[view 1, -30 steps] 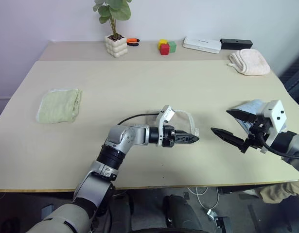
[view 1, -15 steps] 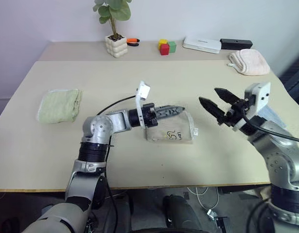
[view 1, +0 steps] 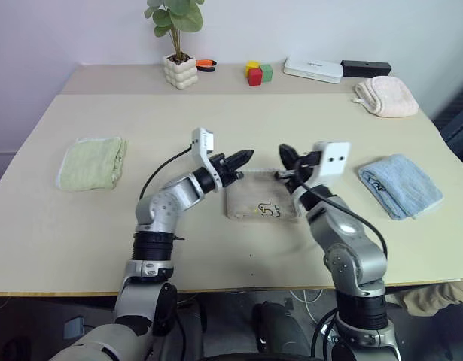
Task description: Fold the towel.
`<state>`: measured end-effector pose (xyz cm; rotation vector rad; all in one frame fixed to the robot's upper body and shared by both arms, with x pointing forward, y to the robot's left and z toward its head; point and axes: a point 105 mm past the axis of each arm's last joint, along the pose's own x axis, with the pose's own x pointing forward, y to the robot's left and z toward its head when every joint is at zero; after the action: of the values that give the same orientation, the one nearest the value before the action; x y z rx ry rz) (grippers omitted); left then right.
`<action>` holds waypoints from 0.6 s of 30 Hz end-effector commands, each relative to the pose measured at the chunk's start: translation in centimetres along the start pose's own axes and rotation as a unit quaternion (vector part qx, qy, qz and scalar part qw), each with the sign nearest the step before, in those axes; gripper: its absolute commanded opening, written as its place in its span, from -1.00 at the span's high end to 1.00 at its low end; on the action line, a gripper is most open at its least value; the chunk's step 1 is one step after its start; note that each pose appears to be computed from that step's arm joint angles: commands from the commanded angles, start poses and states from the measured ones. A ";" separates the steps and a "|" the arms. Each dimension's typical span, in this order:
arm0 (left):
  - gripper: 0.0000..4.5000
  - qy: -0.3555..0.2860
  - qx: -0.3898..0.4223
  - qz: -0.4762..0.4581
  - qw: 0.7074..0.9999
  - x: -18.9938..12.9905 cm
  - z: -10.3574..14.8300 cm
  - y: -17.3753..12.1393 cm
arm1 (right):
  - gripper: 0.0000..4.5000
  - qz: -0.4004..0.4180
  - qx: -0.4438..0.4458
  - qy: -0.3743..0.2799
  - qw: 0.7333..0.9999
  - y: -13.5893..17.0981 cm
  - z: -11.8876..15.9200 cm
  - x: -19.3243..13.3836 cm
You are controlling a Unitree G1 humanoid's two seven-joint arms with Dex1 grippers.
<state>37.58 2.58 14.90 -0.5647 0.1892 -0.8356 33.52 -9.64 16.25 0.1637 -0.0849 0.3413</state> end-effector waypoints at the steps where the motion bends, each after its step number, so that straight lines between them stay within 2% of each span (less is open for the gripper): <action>1: 1.00 -0.008 0.034 0.037 0.999 1.0 -0.2 0.6 | 0.97 -0.026 -0.016 0.025 0.999 -0.6 -1.7 0.6; 5: 1.00 0.008 0.042 0.048 0.998 1.6 -1.4 0.8 | 0.97 -0.028 -0.057 0.041 0.997 -0.8 -3.0 1.3; 10: 1.00 0.027 0.037 0.056 0.997 1.6 -2.8 1.2 | 0.97 -0.065 -0.068 0.040 0.995 -2.7 -4.2 1.2; 18: 1.00 0.037 0.056 0.060 0.996 1.3 -3.4 1.4 | 0.97 -0.117 -0.083 0.047 0.989 -4.9 -5.4 -0.1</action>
<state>38.25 1.09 10.97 -0.4247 0.2653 -0.7363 35.44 -12.49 9.97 0.0016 0.0190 0.1416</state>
